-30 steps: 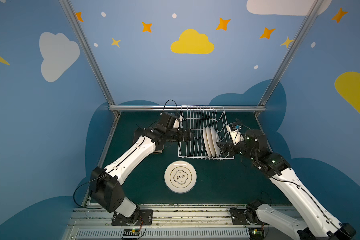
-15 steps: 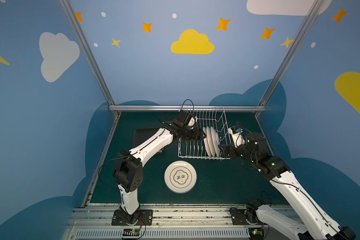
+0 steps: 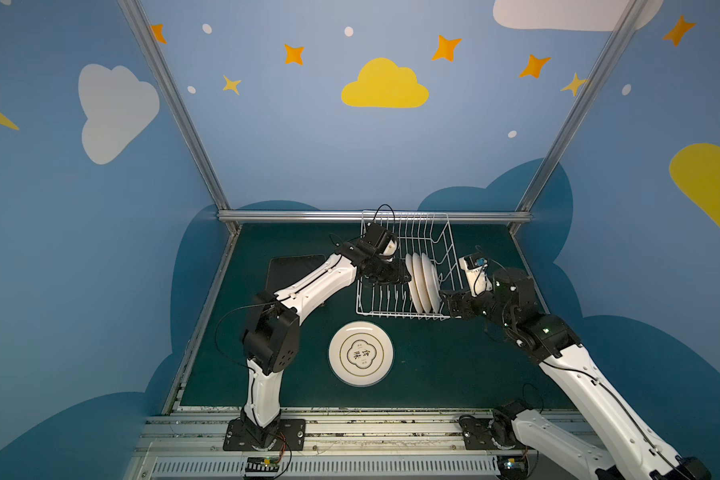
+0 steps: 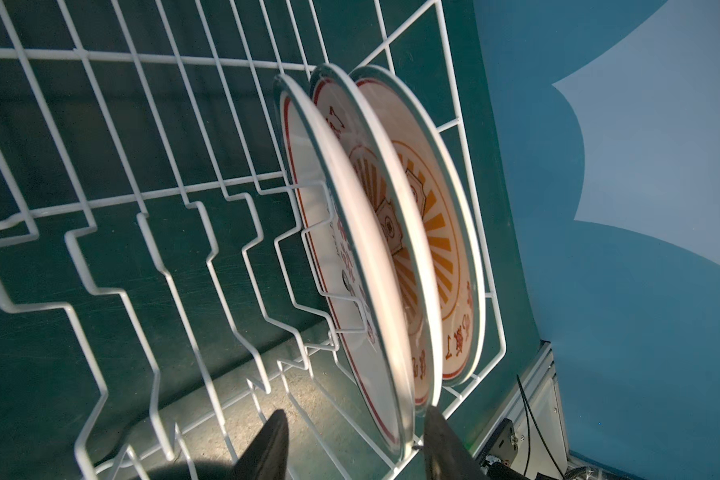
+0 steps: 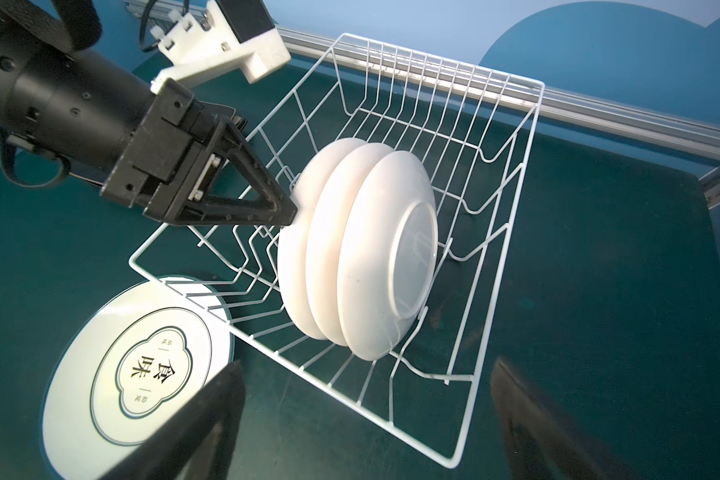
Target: Unload the plates from the dish rack
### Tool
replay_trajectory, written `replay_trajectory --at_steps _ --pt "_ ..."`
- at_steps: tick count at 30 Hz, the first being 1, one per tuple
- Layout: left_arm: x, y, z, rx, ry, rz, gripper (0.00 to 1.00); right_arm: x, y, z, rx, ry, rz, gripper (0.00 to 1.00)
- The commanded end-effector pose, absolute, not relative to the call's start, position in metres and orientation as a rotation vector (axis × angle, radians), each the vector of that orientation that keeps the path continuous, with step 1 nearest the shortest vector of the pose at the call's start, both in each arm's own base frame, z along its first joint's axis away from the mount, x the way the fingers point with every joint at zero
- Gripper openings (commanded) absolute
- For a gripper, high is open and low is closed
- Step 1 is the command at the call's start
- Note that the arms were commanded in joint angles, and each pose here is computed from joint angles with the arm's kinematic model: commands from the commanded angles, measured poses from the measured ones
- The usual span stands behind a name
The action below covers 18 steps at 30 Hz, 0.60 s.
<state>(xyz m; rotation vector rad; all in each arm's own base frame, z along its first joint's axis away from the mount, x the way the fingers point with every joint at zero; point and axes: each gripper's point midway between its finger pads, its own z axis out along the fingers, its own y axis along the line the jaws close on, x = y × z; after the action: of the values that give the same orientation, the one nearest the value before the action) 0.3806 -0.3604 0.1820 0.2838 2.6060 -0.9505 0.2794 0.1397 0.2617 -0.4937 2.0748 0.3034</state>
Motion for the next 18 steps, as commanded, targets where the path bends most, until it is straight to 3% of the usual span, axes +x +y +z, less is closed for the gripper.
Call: replay_trajectory --at_steps 1,18 --pt "0.384 -0.363 0.176 0.27 2.62 -0.944 0.52 0.28 0.138 0.267 -0.473 2.051 0.31 0.92" --pt "0.4 -0.376 0.149 0.228 2.645 -0.948 0.5 0.282 0.137 0.266 -0.457 2.053 0.311 0.92"
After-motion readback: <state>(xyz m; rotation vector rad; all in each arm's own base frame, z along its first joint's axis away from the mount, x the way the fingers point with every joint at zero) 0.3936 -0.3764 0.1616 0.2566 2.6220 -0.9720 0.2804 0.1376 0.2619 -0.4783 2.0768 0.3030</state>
